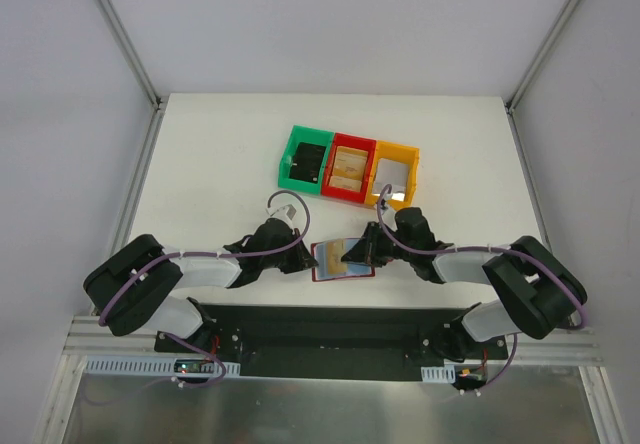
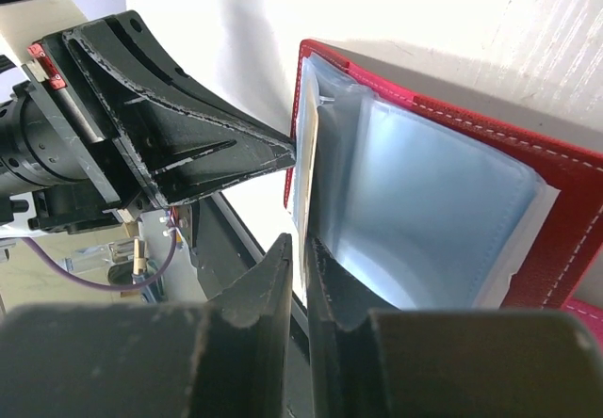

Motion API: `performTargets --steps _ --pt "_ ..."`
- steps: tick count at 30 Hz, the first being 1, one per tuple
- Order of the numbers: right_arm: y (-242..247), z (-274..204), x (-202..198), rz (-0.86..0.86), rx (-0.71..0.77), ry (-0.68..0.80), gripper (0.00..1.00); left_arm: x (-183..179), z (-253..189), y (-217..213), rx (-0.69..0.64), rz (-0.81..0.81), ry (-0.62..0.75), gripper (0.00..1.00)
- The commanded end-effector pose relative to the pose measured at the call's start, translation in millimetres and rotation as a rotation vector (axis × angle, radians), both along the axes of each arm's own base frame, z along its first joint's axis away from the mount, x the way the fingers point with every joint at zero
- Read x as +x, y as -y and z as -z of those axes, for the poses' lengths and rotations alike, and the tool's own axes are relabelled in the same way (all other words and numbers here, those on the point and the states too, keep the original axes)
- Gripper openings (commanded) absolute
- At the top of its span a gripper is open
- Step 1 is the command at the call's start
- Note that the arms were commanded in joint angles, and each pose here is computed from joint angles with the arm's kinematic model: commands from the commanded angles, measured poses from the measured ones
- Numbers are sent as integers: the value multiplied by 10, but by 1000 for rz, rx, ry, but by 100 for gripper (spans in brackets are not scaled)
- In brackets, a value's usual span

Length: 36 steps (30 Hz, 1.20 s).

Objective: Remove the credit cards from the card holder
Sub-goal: Remove the credit card from the card holder.

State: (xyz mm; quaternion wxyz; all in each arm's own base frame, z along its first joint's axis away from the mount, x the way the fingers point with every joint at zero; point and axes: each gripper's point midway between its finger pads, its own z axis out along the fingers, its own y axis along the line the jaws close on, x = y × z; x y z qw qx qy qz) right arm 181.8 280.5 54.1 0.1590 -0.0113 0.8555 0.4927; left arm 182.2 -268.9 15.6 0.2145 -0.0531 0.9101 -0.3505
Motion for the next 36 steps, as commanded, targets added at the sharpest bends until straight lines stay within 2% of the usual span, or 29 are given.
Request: performTargets --steps 1,8,13,36 --pt "-26 -171 39 -11 55 58 12 -127 234 -193 91 -19 -52 0" --pt "-30 -167 38 -15 55 55 12 -140 240 -186 91 -12 -56 0" --pt "-42 -174 51 -15 56 52 1 -133 235 -178 88 -10 -55 0" --pt "144 -179 46 5 10 66 0 -131 213 -206 86 -24 -45 0"
